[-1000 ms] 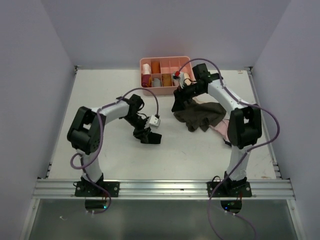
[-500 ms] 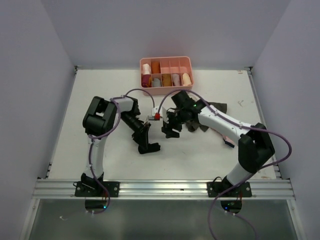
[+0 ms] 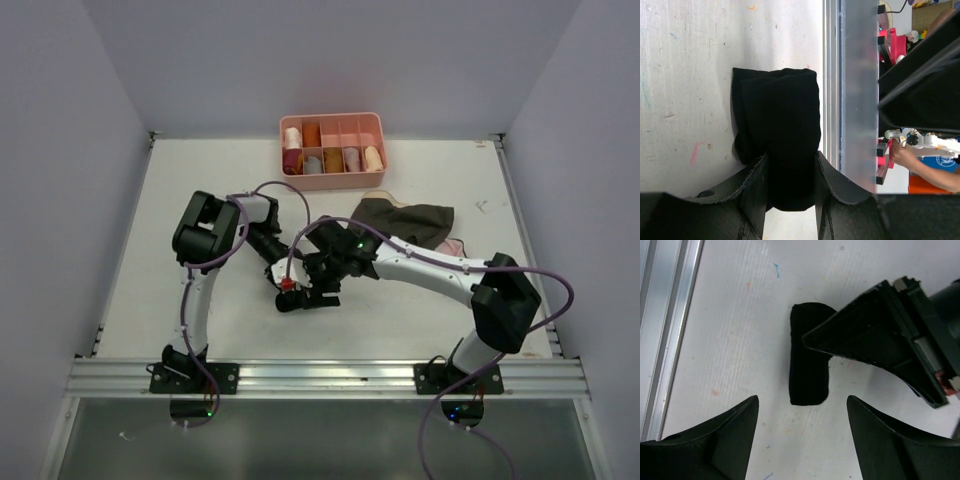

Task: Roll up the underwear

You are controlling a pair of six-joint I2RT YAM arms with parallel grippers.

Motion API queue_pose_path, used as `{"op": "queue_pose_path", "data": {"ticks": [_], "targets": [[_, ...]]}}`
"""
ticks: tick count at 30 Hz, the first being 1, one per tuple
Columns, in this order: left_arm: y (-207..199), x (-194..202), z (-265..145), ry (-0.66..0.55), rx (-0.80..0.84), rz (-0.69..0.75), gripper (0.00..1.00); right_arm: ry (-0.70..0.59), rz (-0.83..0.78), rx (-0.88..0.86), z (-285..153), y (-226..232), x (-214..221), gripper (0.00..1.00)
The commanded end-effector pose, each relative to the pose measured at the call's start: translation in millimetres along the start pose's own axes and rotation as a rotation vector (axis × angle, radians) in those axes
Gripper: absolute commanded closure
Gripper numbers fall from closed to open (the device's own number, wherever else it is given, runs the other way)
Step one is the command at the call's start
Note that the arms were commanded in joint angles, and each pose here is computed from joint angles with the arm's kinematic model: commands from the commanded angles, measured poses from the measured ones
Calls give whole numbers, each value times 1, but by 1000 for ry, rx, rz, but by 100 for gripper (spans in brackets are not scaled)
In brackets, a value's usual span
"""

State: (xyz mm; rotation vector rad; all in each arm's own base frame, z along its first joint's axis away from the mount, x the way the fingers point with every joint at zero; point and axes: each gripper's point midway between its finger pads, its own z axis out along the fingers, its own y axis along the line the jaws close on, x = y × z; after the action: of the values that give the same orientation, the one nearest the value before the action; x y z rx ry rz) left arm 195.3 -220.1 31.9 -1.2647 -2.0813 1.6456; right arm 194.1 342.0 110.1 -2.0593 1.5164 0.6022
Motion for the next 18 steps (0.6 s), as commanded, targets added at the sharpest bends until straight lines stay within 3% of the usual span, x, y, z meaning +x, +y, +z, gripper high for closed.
{"op": "queue_pose_path", "data": {"ticks": [1,11,18], "targets": [[68,33,-5,196,-161,153,100,22,-40,-30,14,16,7,24],[65,36,-4,196,-166,162,100,-17,60,158,49,-17,17,21],[66,38,-5,196,-169,162,100,-22,53,163,53,-15,9,22]]}}
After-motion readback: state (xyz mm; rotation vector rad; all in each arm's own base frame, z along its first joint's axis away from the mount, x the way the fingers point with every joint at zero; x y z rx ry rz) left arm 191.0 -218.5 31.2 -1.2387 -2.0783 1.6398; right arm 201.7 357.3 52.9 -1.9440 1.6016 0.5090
